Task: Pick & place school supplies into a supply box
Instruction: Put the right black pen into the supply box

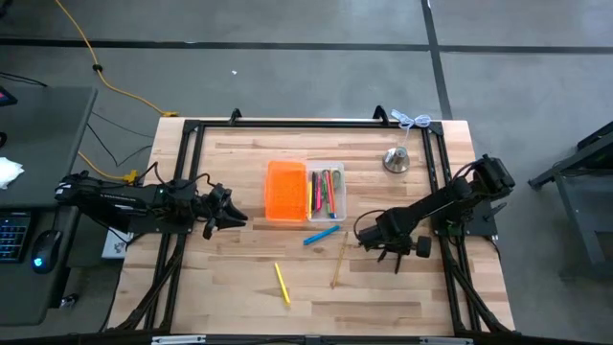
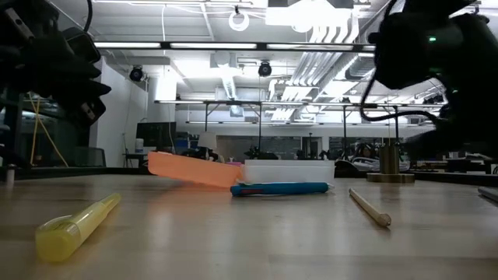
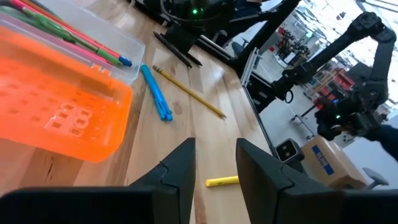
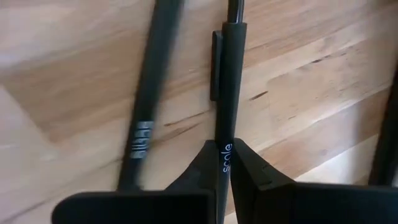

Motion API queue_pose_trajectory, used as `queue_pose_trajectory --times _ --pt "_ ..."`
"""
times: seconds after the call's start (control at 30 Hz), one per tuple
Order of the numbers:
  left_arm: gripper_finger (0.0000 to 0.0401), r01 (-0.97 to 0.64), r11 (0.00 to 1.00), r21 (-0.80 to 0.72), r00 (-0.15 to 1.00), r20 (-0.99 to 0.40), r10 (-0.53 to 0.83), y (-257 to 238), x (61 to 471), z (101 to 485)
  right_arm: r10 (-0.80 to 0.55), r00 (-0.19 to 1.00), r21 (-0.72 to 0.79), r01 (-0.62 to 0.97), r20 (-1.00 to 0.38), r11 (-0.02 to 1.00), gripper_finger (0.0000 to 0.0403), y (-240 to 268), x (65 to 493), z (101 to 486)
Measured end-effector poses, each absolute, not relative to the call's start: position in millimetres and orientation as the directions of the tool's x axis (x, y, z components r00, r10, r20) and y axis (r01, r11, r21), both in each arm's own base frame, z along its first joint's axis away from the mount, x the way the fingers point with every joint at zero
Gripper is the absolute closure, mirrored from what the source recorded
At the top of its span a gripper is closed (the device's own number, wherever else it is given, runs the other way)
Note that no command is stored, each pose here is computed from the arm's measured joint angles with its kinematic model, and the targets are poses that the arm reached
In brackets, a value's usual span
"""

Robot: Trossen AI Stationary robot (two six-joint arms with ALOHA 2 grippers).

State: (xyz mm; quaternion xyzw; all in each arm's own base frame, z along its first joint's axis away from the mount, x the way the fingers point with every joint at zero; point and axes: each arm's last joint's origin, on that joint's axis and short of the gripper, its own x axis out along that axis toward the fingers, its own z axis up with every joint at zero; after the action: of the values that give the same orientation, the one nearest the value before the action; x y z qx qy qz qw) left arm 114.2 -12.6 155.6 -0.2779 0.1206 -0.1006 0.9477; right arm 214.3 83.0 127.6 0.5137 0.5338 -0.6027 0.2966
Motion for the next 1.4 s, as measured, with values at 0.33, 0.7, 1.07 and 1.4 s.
queue_pose_trajectory --times 0.33,0.7,1.07,1.4 --pt "0.0256 0.141 0.857 -0.496 0.952 -0.170 -0.254 -12.5 114.3 156.3 0.192 -0.334 -0.374 0.896 -0.923 -0.238 0.0401 88.6 221.7 148.2" --pt "0.0256 0.162 0.865 -0.475 0.948 -0.170 -0.270 -12.9 114.1 156.4 0.147 -0.343 -0.369 0.903 -0.928 -0.218 0.0402 96.1 237.2 191.7" --pt "0.0256 0.175 0.865 -0.470 0.944 -0.169 -0.283 -13.3 114.0 156.4 0.051 -0.228 -0.233 0.962 -0.972 -0.144 0.0403 107.0 255.0 247.4" --pt "0.0256 0.203 0.857 -0.473 0.935 -0.168 -0.314 -14.2 113.7 156.4 -0.075 -0.036 -0.030 0.997 -0.997 -0.072 0.0403 97.7 273.4 267.6"
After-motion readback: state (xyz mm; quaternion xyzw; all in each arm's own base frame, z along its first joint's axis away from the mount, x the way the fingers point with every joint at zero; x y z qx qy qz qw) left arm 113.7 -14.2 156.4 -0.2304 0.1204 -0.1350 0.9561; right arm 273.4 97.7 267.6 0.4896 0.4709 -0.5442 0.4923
